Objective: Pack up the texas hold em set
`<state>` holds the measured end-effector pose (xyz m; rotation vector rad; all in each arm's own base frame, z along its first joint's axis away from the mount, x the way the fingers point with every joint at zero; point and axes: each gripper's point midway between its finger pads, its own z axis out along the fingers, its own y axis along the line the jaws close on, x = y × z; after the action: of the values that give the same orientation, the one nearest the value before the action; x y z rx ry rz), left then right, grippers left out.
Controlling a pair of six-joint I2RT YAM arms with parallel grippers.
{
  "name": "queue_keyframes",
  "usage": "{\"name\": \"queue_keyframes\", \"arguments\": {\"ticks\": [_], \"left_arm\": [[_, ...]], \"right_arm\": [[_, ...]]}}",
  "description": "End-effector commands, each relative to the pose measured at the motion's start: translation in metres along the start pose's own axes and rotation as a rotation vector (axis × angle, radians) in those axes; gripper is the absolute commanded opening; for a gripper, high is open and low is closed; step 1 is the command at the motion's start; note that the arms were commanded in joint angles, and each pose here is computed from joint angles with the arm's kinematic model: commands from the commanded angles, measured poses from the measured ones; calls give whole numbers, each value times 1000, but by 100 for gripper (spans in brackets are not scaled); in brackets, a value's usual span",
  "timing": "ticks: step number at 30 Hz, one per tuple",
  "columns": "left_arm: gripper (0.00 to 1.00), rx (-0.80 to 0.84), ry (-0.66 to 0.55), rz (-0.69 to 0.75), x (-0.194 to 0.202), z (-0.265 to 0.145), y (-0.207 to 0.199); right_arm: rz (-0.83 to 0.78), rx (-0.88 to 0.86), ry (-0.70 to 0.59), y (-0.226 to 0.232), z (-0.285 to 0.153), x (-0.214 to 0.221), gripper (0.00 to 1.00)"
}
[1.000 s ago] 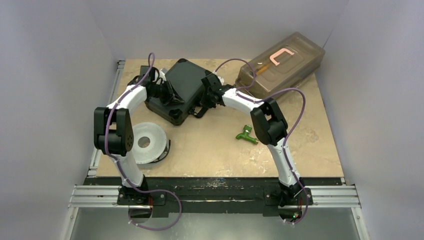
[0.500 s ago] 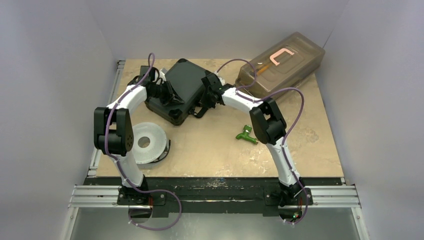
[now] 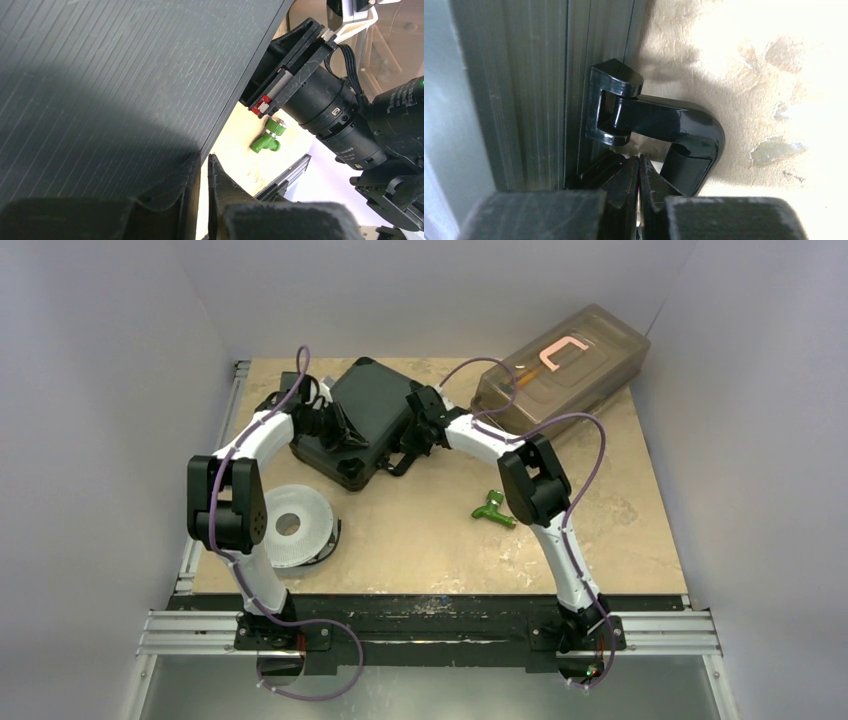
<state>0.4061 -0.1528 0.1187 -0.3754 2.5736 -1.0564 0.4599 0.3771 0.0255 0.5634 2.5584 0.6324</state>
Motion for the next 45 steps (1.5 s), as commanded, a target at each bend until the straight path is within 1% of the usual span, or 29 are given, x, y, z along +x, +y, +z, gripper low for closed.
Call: {"name": "queue_keyframes", "arguments": {"ticks": [1,3,4,5,7,9,10,13,15,17,19,21,22,24,27,32,36,38,40,43,45], "left_arm": [[14,-61,114,10,40,0,4],[21,-68,74,68,32,-12,-5],[25,-68,42,106,27,-22,-11],[31,-70,-3,160,21,-35,-20],[40,-72,-71,229,16,-56,-33],[46,-45,-115,273,18,-74,-49],[48,-18,-127,288,21,-84,-58],[54,78,-160,329,40,-114,-87],[59,127,-209,369,55,-137,-104],[62,175,-260,406,70,-162,-118],[65,222,-336,452,87,-191,-131],[69,242,-404,486,102,-212,-135],[76,239,-442,497,108,-222,-134],[86,243,-518,511,120,-239,-131],[91,241,-633,509,134,-260,-124],[93,241,-822,488,148,-298,-118],[94,254,-928,486,152,-320,-119],[94,258,-958,487,153,-327,-120],[94,250,-972,482,152,-330,-119],[94,247,-977,478,152,-331,-120],[94,249,-972,477,151,-330,-120]], "right_arm": [[-116,-204,7,26,8,19,8],[-222,-251,-57,45,-32,0,24],[-274,-258,-91,52,-55,-10,29],[-346,-235,-111,52,-75,-17,35],[-435,-204,-159,52,-124,-33,44],[-508,-147,-169,35,-159,-36,55],[-544,-117,-171,24,-177,-36,62],[-622,-16,-183,-24,-229,-30,77],[-641,10,-247,-55,-272,-29,89],[-655,24,-314,-83,-313,-28,98],[-651,27,-395,-108,-360,-27,99],[-647,42,-432,-132,-392,-23,99],[-640,33,-455,-140,-407,-21,99],[-625,15,-496,-152,-432,-18,99],[-589,16,-579,-170,-466,-21,99],[-469,49,-759,-200,-515,-35,99],[-370,92,-857,-220,-541,-44,99],[-332,113,-874,-225,-550,-47,99],[-325,107,-878,-224,-556,-47,99],[-323,74,-882,-222,-561,-46,99],[-361,37,-863,-220,-553,-39,99]]}}
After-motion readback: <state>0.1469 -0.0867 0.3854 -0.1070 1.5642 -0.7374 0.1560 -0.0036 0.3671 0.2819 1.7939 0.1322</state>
